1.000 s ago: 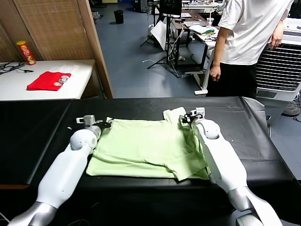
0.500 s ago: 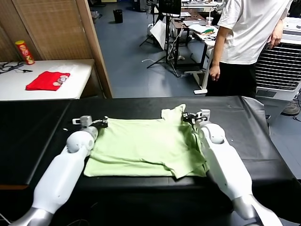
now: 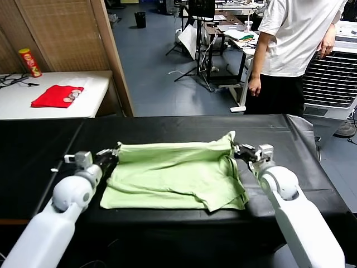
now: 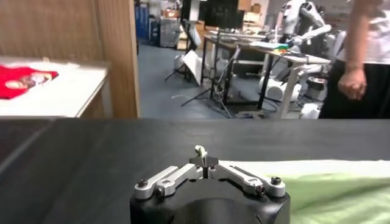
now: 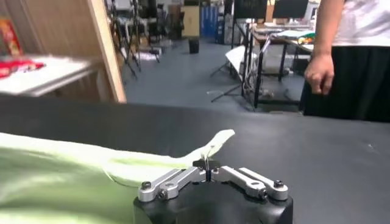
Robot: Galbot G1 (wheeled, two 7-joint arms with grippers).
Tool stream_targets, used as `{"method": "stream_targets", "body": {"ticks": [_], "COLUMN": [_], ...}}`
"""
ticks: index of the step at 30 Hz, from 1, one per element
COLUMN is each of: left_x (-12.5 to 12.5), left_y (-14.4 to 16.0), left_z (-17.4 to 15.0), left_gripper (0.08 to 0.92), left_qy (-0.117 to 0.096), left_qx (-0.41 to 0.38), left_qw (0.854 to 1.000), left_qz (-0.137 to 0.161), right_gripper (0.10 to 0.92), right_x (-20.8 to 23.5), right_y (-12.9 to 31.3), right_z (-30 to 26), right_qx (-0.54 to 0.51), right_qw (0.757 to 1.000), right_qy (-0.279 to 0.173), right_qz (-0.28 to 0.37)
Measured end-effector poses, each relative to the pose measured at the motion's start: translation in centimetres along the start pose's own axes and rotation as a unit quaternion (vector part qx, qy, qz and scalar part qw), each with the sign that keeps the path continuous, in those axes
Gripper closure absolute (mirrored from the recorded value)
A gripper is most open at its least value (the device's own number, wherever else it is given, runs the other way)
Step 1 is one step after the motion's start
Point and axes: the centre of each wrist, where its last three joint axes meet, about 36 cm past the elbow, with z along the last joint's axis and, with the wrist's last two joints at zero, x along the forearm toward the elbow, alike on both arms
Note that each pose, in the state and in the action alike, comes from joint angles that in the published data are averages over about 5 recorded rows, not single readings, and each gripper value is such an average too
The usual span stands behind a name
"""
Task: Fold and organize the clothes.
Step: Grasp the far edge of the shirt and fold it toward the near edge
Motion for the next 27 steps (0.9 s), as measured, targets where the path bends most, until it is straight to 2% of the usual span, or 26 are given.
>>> {"method": "stream_targets", "body": {"ticks": [11, 23, 25, 27], "left_x": [3.8, 5.5, 5.7, 5.9], "left_y": [-0.4, -0.9, -1.0, -1.1], "left_z": [2.9, 4.4, 4.6, 4.6], "left_gripper": [0.871, 0.871, 0.868, 0.830], "left_qy": [0.024, 0.045, 0.050, 0.052], "left_qx": [-0.009, -0.030, -0.034, -0.037], "left_qw": [1.000, 0.999, 0.998, 0.998], "left_qz": [-0.002, -0.010, -0.011, -0.013], "right_gripper": [0.900, 0.900, 0.865, 0.796], "right_x": [3.4, 5.7, 6.1, 6.5], "right_y": [1.9, 3.5, 3.6, 3.7], "right_z": [0.7, 1.6, 1.6, 1.6], "right_qx": [0.022, 0.028, 0.027, 0.025], "right_qw": [0.999, 0.997, 0.997, 0.997], "right_qy": [0.048, 0.071, 0.070, 0.068], "right_qz": [-0.011, -0.027, -0.025, -0.022]}}
